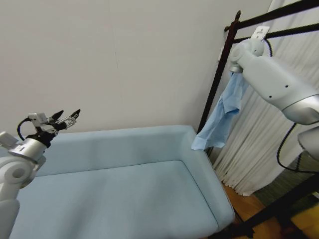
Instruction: Pick up the clothes from the sofa and hang them on the clothes hanger.
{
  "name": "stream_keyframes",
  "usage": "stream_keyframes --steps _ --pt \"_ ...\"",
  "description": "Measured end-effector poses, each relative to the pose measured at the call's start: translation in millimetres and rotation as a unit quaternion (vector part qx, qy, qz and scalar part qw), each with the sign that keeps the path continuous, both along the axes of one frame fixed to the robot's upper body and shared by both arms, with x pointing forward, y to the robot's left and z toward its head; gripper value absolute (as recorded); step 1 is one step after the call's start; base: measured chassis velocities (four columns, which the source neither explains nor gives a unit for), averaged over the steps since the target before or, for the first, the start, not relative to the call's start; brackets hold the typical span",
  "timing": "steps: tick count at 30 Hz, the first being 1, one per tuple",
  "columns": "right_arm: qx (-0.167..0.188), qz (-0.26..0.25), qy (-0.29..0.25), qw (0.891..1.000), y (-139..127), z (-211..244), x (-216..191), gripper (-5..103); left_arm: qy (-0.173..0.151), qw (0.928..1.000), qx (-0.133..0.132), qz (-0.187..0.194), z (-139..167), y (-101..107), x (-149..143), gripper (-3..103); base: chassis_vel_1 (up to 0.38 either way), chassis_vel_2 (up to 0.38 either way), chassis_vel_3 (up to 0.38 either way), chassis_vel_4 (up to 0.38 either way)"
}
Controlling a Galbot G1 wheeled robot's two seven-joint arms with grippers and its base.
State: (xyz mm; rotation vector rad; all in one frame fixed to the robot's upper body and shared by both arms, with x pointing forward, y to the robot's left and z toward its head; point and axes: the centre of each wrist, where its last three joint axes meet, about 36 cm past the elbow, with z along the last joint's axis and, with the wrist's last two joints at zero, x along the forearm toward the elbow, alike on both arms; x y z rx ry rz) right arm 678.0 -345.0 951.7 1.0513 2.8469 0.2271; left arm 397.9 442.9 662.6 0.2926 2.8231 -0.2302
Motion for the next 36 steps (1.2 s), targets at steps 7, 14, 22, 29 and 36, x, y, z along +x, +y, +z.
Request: stream_keyframes --steps 7,14,22,29,36 --pt "-0.021 0.004 -0.006 1.0 5 -2 -6 68 -0.001 1.0 0.0 -0.007 -2 0 0 100 0.0 0.0 0.0 0.0" --pt "-0.043 0.015 -0.009 0.999 14 -16 -23 95 -0.001 1.0 -0.003 -0.007 -5 -3 -1 100 0.0 0.0 0.0 0.0" --pt "-0.068 0.033 -0.016 0.997 22 -31 -55 100 0.001 1.0 -0.004 -0.006 -10 -6 -2 100 0.0 0.0 0.0 0.0" --pt "-0.098 0.136 -0.033 0.985 39 -54 -103 100 0.006 1.0 -0.003 -0.001 -17 -13 -10 100 0.0 0.0 0.0 0.0" --pt "-0.087 0.286 -0.039 0.954 40 -108 -156 100 0.028 0.9995 -0.007 0.013 -26 -27 -25 100 0.0 0.0 0.0 0.0"
